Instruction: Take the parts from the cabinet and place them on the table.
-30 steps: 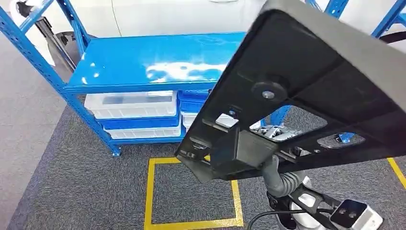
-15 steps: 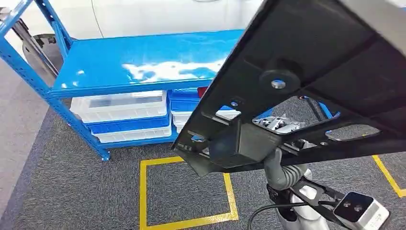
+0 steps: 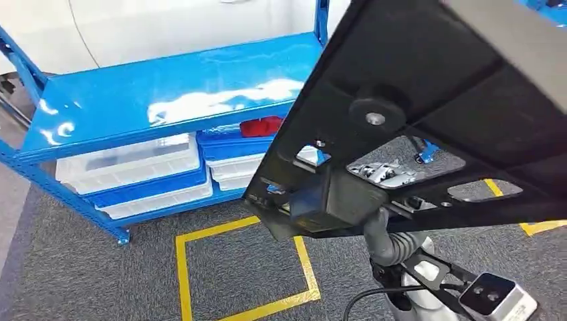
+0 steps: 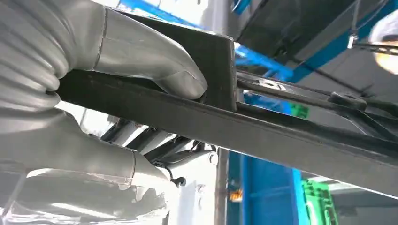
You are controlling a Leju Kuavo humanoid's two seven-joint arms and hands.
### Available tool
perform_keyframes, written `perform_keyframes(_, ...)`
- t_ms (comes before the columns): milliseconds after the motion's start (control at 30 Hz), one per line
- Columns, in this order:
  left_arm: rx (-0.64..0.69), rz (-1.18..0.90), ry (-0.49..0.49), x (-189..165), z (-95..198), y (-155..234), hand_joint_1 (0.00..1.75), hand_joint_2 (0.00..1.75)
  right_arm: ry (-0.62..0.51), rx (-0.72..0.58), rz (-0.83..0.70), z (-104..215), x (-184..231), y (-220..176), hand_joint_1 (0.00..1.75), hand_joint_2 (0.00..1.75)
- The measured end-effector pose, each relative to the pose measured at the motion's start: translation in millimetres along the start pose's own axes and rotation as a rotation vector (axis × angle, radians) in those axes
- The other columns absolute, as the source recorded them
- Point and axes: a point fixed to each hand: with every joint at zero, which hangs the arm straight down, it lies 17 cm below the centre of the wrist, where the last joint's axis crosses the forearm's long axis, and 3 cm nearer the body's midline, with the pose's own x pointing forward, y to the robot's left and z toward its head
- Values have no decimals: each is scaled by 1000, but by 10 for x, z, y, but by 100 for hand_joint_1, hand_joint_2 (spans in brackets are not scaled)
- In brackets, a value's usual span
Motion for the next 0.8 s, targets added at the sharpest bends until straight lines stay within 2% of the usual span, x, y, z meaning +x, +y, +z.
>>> perform_keyframes(433,-23,-22,19,-48,2,39,0,175,-46,3,9,1,250,-21,175,175)
perform_keyframes(800,-28,-5,-54,252,-36,134,0,175,-127,-32,24,-114,507,-147,175,175)
